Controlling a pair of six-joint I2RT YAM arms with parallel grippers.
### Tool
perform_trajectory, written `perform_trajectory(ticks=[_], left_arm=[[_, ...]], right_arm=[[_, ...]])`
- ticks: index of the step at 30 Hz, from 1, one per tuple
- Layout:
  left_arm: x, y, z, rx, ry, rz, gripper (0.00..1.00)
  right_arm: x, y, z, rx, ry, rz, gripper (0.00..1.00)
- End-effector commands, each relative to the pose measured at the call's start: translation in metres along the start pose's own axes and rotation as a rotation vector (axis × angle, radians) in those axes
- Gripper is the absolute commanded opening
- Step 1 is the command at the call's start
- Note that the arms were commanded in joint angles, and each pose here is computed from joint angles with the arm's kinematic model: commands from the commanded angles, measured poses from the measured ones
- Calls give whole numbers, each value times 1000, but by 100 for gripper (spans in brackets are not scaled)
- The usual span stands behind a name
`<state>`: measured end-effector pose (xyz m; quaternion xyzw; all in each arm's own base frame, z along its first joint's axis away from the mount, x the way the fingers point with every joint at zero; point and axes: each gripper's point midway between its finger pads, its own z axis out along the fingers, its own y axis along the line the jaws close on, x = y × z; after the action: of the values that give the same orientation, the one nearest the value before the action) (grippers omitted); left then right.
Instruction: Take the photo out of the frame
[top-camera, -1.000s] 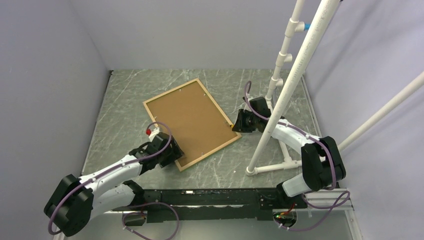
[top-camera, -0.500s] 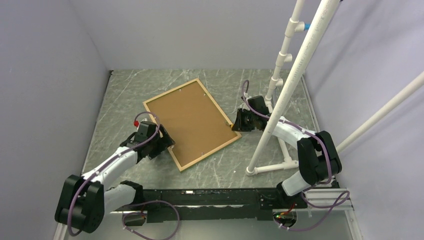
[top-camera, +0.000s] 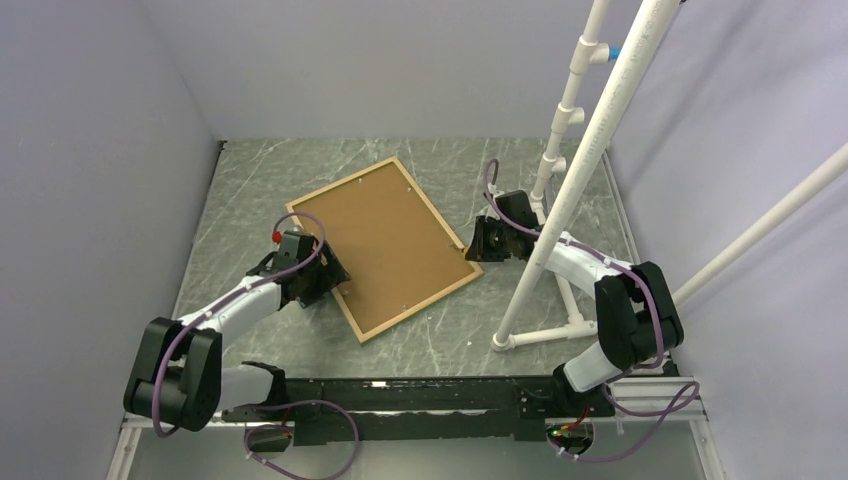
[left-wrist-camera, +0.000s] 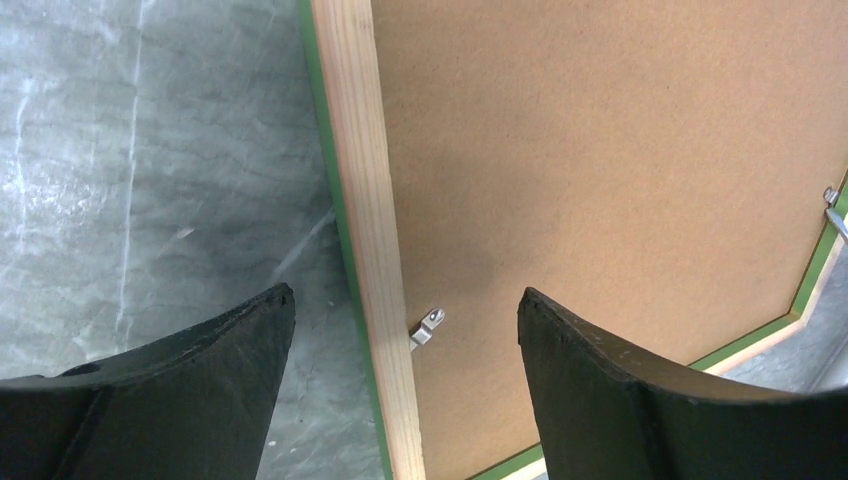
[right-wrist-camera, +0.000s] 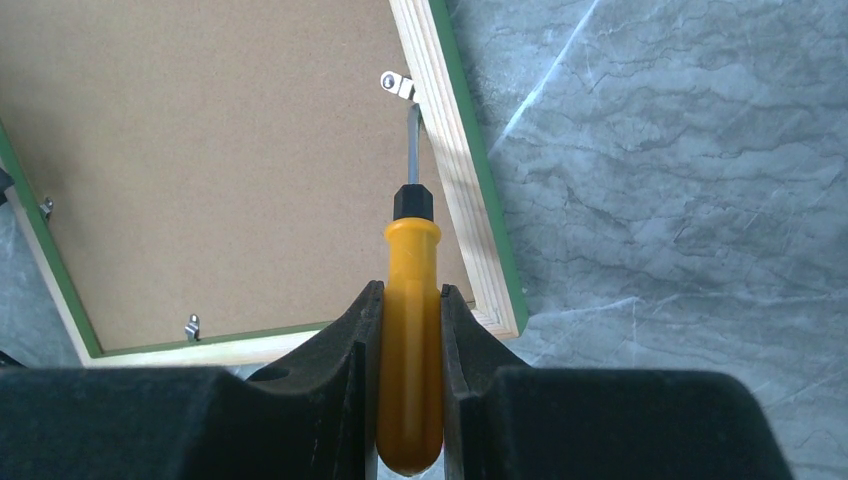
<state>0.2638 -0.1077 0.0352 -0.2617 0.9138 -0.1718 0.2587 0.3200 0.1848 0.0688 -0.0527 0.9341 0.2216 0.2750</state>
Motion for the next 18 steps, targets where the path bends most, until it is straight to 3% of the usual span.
perform_trajectory(ticks=[1, 7, 18], left_arm=[[-18, -9, 5, 8, -47, 16, 84], [-14, -2, 12, -7, -34, 36, 72], [-24, 1, 0, -7, -102, 124, 75]], right_arm=[[-15, 6, -4, -21, -53, -18, 0], [-26, 7, -7, -8, -51, -43, 0], [-27, 12, 5, -16, 86, -47, 0]])
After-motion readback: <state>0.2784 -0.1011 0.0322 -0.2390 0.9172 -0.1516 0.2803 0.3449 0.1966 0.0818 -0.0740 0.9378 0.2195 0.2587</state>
